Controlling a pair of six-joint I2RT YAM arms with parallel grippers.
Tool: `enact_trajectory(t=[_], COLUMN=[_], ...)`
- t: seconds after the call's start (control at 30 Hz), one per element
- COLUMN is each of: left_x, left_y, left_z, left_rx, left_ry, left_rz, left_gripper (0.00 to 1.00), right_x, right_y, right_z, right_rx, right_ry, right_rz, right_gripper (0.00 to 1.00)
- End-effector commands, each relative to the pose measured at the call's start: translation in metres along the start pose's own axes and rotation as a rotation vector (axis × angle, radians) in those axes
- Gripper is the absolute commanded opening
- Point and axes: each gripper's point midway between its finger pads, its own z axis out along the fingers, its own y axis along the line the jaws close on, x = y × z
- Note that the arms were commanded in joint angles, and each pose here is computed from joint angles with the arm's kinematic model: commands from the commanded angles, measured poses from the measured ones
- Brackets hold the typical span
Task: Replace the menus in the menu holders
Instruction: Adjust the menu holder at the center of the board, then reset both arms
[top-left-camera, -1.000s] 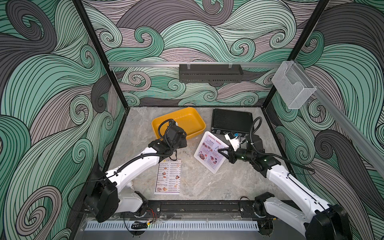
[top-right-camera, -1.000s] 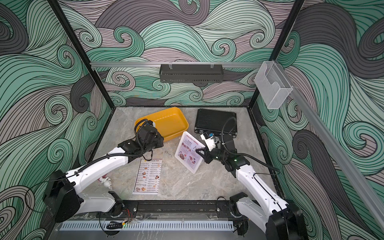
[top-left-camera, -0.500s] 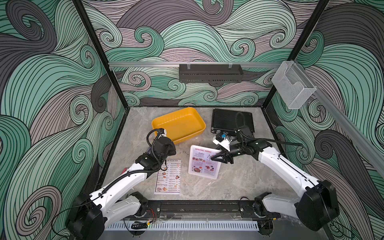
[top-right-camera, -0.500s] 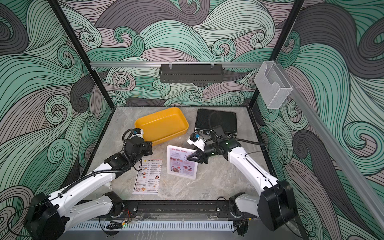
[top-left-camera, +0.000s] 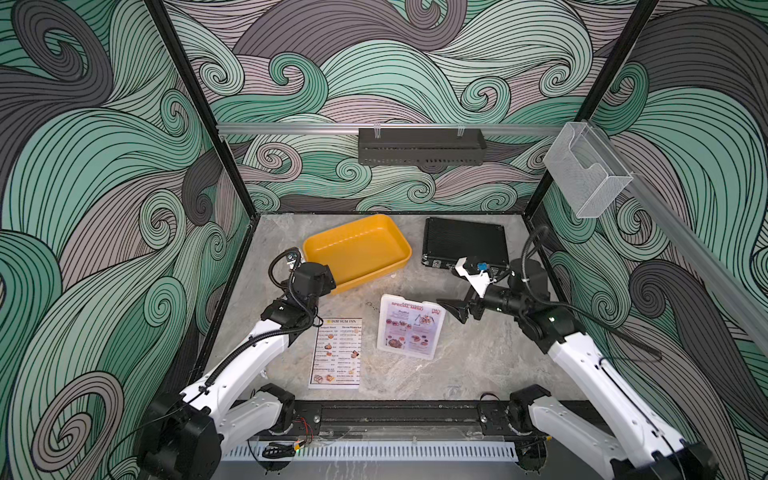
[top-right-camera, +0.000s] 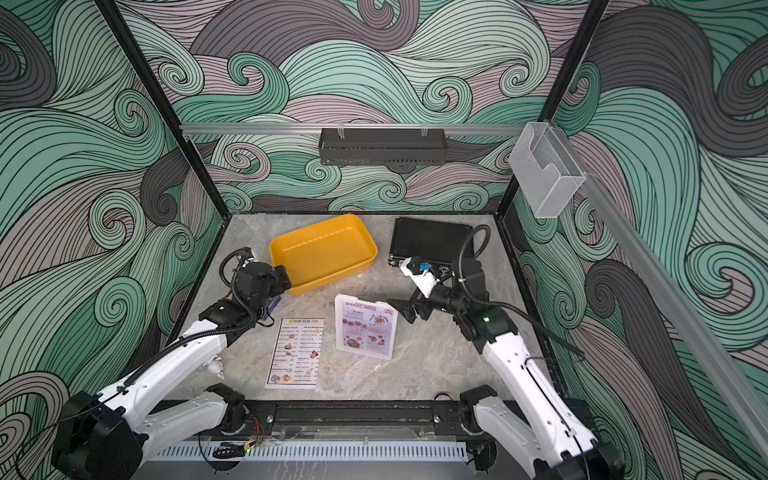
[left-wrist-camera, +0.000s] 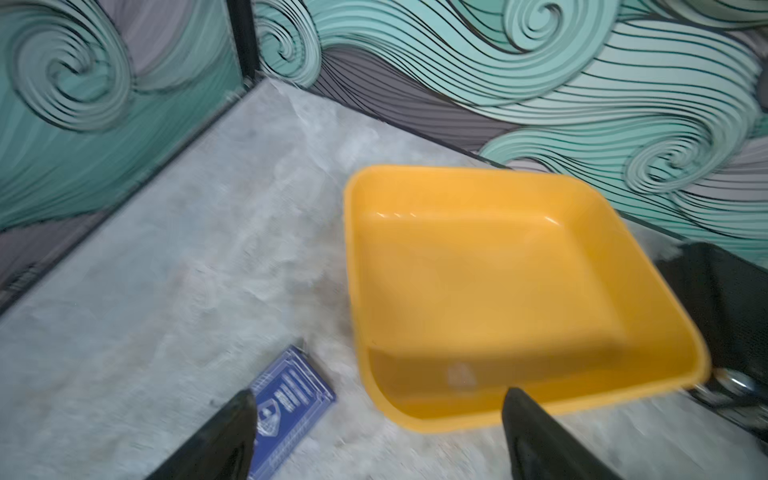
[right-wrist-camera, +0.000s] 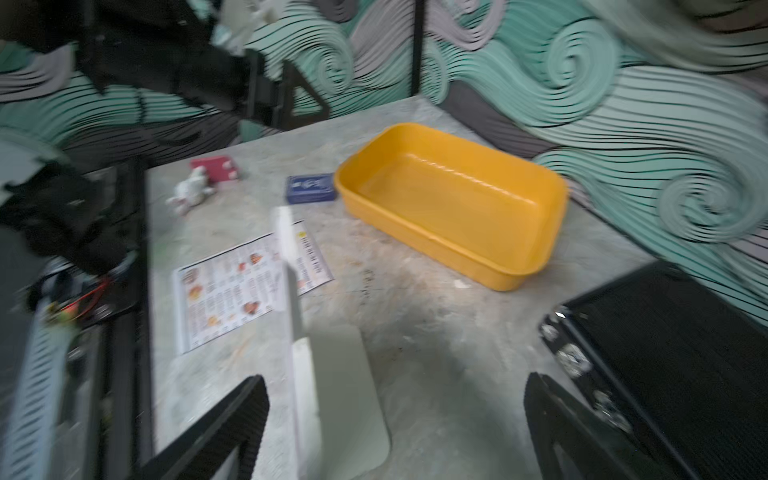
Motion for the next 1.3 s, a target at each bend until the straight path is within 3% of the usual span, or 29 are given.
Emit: enact_trajectory(t=[0.0,0.1,0.17,0.23,0.33,0.4,0.53,0.6,0.7,0.8,0.87,1.27], left_x=[-0.029,-0.02,-0.012,-0.006,0.012,0.011,0.021,0.032,0.041,0.043,0.042,0.043], left_y=[0.031,0.032,0.032,0.031,0.032,0.045,0.06,0.063,0.063,0.064,0.062,0.064], left_z=[0.025,0.06,0.074,0.084,0.1,0.105,0.109,0.112,0.115,0.115,0.115,0.118], left_rx=[-0.173,-0.155,-0.16,-0.145,-0.082,-0.098,-0.009,0.016,0.037,0.023,0.038,0.026], left_ry=[-0.107,-0.047,0.008,0.02,0.07,0.06,-0.016,-0.048,-0.111,-0.037,-0.084,-0.035], left_rz=[0.082,0.199,0.264,0.288,0.339,0.308,0.213,0.188,0.199,0.192,0.213,0.197], left_gripper=[0.98,0.99,0.98,0.99,0.99,0.98,0.98,0.99,0.99,0.99,0.99,0.99], right_x=[0.032,0.084,0.112,0.14,0.159,0.16,0.158,0.158,0.166,0.168,0.166,0.166], right_y=[-0.119,-0.172,-0.193,-0.211,-0.218,-0.208,-0.188,-0.19,-0.202,-0.201,-0.202,-0.199], right_z=[-0.018,-0.023,-0.015,-0.01,0.008,0.024,0.024,0.018,0.015,0.015,0.014,0.021], right_rx=[0.639,0.876,0.907,0.916,0.829,0.713,0.653,0.699,0.747,0.749,0.758,0.791], right_ry=[-0.057,0.08,0.137,0.137,0.045,0.104,-0.003,-0.087,-0.02,0.005,-0.018,0.052], right_rz=[0.291,0.264,0.237,0.322,0.397,0.387,0.305,0.289,0.353,0.355,0.344,0.299], right_gripper=[0.99,1.0,0.99,0.99,1.0,1.0,0.99,1.0,1.0,1.0,0.99,0.99])
